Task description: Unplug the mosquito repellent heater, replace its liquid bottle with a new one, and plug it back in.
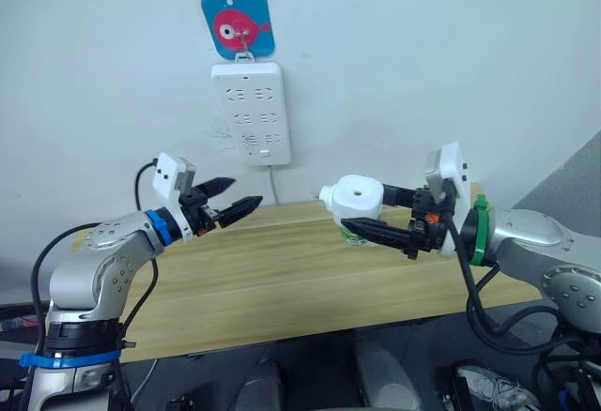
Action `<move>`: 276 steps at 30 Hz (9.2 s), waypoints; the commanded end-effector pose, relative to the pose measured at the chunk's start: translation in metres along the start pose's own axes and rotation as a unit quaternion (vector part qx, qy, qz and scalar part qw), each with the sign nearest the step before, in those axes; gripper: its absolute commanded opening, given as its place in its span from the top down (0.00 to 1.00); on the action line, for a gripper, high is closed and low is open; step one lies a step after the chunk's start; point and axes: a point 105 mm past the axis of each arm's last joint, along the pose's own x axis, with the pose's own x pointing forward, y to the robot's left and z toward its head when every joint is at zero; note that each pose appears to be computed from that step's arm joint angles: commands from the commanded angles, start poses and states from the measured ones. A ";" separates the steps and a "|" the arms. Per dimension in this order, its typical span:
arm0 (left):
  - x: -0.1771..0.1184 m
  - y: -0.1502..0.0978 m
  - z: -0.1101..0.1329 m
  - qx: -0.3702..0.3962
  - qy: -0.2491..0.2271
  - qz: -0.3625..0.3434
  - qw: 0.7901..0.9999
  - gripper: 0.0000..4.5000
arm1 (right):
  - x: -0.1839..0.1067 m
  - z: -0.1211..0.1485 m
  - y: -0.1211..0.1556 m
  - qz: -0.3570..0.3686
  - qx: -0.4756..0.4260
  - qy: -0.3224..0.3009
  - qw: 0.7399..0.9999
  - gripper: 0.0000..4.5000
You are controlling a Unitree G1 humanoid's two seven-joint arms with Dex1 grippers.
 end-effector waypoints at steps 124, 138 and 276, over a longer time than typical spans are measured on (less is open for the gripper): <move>0.053 -0.021 0.058 0.052 -0.053 -0.153 0.985 0.72 | 0.091 0.018 -0.029 -0.201 0.116 -0.065 0.970 0.35; 0.052 -0.022 0.055 0.053 -0.048 -0.156 0.985 0.72 | 0.086 0.033 -0.037 -0.225 0.111 -0.111 0.962 0.35; 0.051 -0.031 0.049 0.041 -0.039 -0.171 0.984 0.72 | 0.129 0.041 -0.046 -0.192 0.050 -0.119 0.973 0.35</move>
